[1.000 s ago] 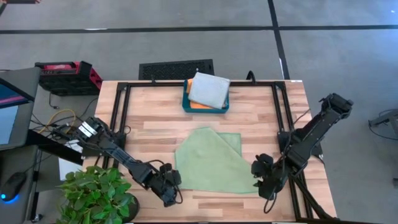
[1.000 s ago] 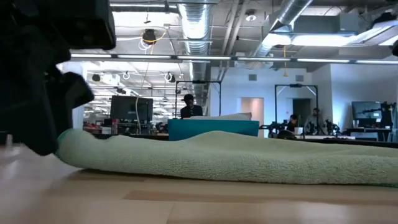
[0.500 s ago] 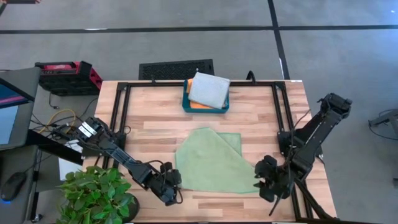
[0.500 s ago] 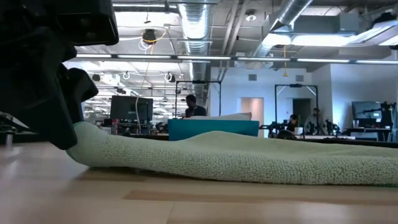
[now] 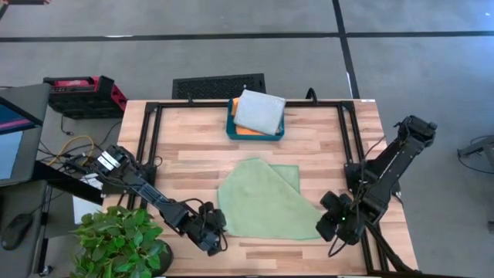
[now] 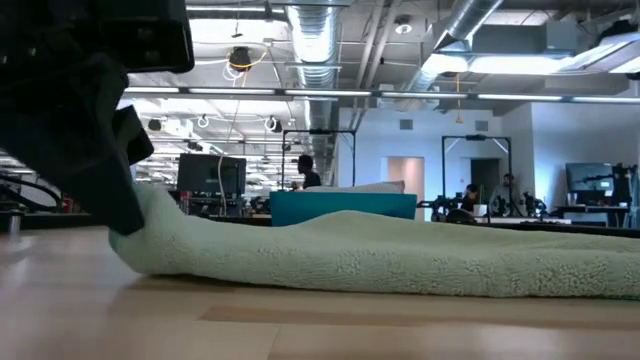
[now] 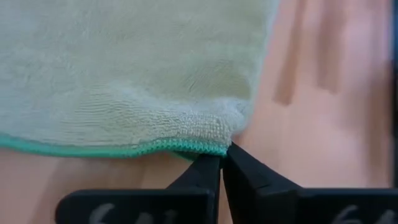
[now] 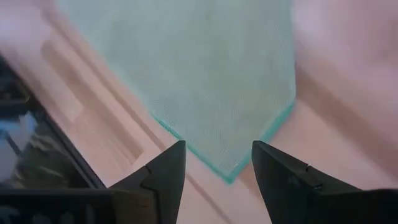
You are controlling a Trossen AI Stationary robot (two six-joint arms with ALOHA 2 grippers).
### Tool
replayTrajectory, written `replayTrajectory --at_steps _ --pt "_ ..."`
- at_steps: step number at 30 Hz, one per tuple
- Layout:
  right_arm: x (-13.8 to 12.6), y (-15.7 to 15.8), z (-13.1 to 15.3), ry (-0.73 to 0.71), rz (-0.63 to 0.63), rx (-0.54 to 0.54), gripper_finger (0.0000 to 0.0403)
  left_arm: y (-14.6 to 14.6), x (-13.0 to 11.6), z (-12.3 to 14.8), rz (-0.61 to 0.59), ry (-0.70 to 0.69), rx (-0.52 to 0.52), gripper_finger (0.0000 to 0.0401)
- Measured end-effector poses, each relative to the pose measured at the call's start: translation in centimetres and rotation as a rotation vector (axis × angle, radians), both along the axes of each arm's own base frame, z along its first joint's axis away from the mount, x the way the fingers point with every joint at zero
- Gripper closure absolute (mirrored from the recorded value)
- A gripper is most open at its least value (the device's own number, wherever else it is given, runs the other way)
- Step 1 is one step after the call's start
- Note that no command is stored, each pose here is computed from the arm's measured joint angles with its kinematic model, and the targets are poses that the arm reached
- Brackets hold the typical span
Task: Fold microfiber towels
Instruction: Fold the green towel
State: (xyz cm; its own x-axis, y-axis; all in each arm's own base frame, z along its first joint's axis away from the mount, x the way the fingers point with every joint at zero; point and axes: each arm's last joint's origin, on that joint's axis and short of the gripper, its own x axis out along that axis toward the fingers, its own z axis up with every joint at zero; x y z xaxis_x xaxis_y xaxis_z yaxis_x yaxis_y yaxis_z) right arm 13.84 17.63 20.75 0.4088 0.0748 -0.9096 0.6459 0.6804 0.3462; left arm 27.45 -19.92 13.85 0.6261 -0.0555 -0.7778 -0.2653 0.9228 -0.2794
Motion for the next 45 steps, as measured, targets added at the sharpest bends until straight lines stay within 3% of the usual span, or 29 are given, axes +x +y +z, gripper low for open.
replayTrajectory --at_steps 7,31,45 --pt "-1.3 -1.3 -3.7 0.151 -0.225 0.095 0.0196 -0.7 0.2 1.0 -0.023 -0.062 -0.079 0.0400" --pt "-2.0 -2.4 -8.3 0.080 -0.205 0.245 0.0196 -0.7 0.0 2.8 -0.023 -0.111 -0.153 0.0401" --pt "-1.2 -2.5 -8.3 0.032 -0.092 0.254 0.0197 -0.8 0.2 3.0 -0.030 -0.131 -0.158 0.0401"
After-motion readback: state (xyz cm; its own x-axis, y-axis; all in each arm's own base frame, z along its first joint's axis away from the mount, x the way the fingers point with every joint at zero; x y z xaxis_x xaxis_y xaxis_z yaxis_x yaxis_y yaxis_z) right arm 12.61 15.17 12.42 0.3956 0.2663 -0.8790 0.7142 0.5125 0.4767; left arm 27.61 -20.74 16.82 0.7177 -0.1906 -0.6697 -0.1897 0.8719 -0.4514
